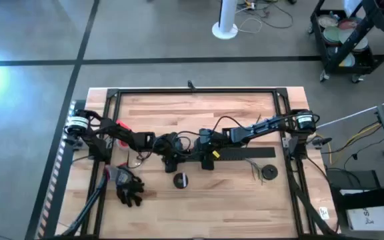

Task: Ziptie cables
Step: Close the black cable duct

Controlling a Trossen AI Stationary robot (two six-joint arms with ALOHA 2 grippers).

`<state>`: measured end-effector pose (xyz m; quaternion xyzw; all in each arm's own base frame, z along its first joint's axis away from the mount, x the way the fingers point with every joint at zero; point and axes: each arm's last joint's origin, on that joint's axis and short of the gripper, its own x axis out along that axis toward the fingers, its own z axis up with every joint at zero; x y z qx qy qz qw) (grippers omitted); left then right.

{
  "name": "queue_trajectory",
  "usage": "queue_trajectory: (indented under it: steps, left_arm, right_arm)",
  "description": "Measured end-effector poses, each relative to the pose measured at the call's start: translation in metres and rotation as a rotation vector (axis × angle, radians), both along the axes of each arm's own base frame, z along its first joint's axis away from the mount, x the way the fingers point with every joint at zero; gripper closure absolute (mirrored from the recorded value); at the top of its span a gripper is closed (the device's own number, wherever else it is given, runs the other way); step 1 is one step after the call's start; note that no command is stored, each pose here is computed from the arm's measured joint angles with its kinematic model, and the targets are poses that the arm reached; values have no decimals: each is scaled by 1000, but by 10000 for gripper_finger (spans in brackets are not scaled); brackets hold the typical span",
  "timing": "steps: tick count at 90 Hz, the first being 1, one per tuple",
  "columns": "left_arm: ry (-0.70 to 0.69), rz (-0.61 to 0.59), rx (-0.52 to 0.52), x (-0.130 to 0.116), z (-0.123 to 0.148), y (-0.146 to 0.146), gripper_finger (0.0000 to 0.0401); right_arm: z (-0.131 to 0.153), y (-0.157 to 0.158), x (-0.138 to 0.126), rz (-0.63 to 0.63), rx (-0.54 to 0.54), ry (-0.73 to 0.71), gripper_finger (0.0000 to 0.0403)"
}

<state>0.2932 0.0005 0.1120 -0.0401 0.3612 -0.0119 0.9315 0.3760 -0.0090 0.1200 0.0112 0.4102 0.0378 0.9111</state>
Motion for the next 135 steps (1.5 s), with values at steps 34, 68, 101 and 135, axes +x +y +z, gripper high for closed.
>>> queue_trajectory:
  steps: [34, 68, 101, 135]
  left_arm:
    - [-9, -3, -4, 1, 0, 0, 178]
    - [-39, 2, -2, 6, 5, 6, 177]
    - [-64, 18, 4, 8, 7, 13, 177]
    - [-73, 18, 20, 10, 9, 12, 173]
  right_arm:
    - [0, -2, 0, -20, -1, 6, 179]
    - [2, 2, 4, 43, -1, -27, 179]
    - [3, 6, 6, 49, -24, -35, 178]
    - [4, -10, 5, -76, -21, 6, 182]
